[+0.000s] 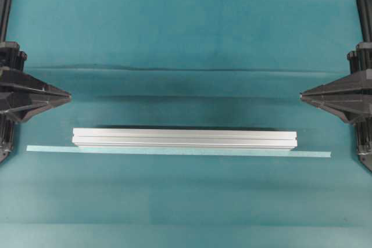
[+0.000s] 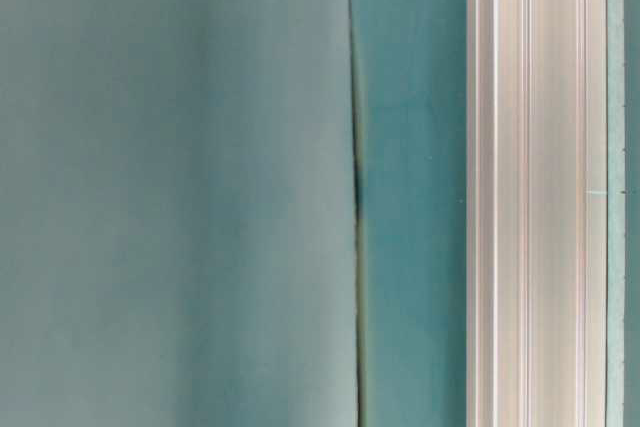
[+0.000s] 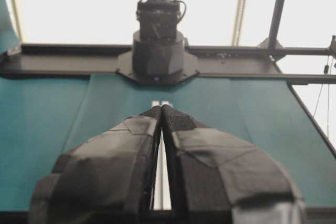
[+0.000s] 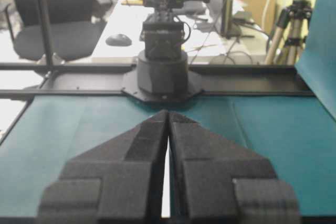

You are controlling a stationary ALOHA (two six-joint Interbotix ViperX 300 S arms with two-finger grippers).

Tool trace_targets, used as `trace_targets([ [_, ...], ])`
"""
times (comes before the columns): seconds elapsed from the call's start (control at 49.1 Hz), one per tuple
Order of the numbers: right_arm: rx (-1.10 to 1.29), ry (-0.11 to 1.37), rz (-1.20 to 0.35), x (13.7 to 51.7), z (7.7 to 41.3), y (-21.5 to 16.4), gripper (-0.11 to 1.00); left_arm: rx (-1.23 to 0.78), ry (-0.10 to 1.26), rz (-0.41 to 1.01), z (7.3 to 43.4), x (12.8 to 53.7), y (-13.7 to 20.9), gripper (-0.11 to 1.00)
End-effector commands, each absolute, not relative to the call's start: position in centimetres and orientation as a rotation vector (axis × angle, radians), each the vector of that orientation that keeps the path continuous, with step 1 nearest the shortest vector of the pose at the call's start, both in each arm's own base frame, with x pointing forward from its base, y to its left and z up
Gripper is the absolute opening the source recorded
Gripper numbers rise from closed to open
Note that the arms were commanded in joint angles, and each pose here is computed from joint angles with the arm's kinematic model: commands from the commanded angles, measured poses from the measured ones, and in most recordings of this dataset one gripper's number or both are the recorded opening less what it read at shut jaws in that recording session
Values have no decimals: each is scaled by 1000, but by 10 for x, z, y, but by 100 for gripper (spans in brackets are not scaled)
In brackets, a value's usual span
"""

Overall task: Lift the metal rail with both hands.
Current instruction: 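Move both grippers down over the silver rail near each end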

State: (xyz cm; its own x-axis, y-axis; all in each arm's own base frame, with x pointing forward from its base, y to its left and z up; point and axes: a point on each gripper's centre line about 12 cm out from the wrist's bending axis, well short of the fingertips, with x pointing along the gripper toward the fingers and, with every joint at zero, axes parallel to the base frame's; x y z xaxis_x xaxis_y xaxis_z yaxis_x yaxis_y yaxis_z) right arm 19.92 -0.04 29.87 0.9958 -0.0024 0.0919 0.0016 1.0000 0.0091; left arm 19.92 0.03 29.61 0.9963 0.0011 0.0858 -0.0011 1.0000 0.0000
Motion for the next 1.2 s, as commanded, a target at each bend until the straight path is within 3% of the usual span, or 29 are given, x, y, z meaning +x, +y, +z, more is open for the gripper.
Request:
trace_targets([
  [0.0, 15, -84, -6, 202, 297, -1, 11, -8, -5, 7, 286, 209, 2, 14],
  [0.081, 89, -34, -21, 205, 290, -3, 12, -12, 70, 14, 280, 216, 3, 17],
  [0.163, 163, 26, -32, 209, 283, -4, 2, -7, 101, 12, 285, 224, 3, 5],
  [0.265, 209, 104, -37, 216, 280, -4, 1, -4, 143, 13, 292, 230, 3, -1],
  [0.876, 289, 843, -84, 298, 233, 1, 1, -9, 597, 34, 271, 286, 9, -1],
  [1.181, 220, 1072, -67, 329, 225, 2, 1, -7, 856, 41, 247, 310, 13, -1],
])
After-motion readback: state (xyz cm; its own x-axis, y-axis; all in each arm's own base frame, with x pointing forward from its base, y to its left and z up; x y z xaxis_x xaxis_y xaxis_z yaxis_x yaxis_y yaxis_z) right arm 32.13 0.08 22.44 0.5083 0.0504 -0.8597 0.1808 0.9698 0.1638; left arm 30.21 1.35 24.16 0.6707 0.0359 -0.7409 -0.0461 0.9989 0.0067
